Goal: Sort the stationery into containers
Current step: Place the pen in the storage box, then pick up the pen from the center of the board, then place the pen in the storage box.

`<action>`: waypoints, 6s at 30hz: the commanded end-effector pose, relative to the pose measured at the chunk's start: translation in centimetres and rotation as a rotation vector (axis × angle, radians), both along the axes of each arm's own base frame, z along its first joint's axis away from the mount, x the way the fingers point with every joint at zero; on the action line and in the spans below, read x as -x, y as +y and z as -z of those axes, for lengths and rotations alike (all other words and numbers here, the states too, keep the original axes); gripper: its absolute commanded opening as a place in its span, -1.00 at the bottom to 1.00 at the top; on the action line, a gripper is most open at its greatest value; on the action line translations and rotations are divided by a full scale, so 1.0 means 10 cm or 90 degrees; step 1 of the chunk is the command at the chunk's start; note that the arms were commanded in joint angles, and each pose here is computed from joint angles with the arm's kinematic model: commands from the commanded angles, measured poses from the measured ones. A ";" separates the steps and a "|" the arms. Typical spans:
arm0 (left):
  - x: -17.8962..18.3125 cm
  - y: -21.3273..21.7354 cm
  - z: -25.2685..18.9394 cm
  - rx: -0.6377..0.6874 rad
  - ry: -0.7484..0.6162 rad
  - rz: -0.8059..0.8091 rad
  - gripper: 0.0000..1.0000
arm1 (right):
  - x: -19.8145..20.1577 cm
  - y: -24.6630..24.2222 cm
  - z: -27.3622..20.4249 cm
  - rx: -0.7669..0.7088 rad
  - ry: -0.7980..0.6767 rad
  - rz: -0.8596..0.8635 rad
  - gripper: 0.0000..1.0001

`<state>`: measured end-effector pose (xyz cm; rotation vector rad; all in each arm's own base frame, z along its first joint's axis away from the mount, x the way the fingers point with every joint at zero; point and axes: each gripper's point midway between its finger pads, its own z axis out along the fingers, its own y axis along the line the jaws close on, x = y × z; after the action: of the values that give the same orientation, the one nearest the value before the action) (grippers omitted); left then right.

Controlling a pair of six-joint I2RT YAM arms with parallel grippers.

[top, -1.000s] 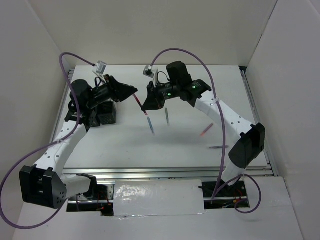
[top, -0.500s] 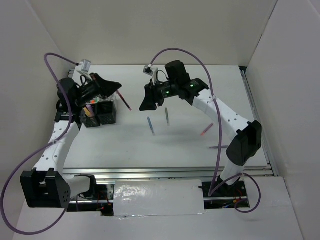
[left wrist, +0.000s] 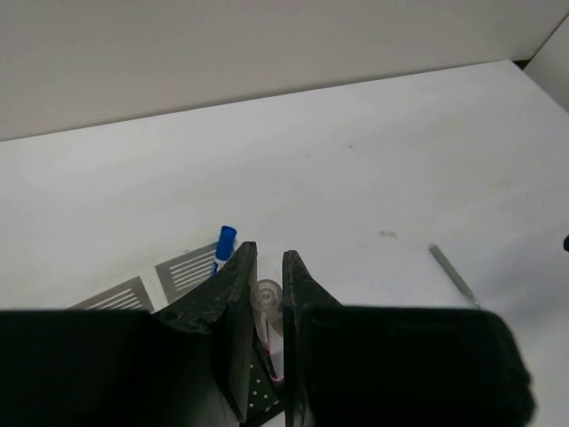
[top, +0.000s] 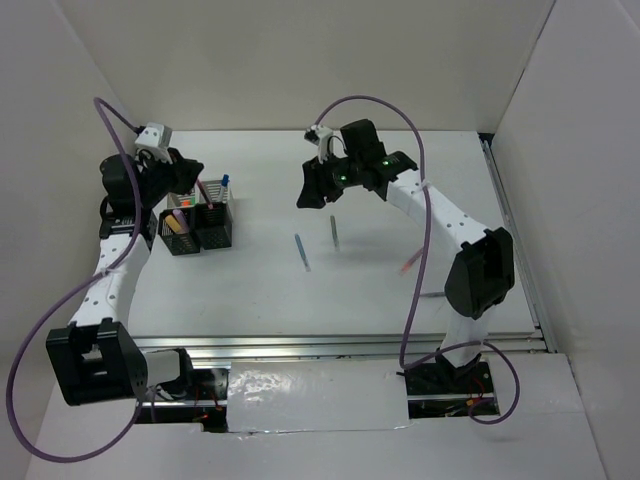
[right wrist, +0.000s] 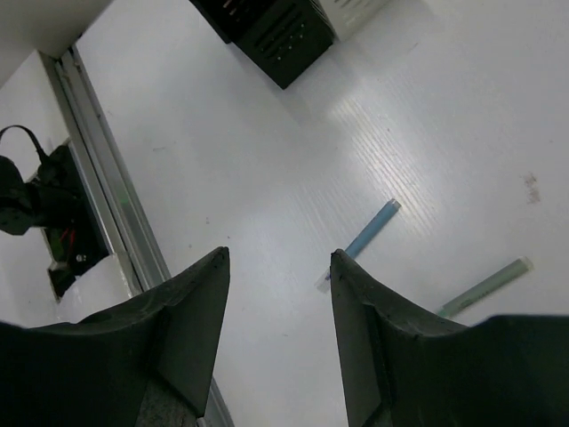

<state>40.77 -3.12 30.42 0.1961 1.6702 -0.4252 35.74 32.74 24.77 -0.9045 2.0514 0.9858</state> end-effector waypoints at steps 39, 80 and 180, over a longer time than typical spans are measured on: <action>-0.28 0.04 0.35 -0.117 -0.027 -0.008 0.17 | -0.27 0.32 1.92 0.267 0.084 0.188 -0.12; 1.58 -2.05 0.98 -0.687 -0.486 0.670 0.16 | 0.27 0.19 0.57 0.004 0.295 0.171 -1.00; -0.15 -0.01 0.43 -0.114 -0.156 0.067 0.32 | -0.75 -0.96 1.96 0.342 0.183 0.477 0.14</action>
<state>42.79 -2.34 21.63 0.3644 1.5975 -0.3761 42.29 23.54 5.38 -0.2215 2.6654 0.3399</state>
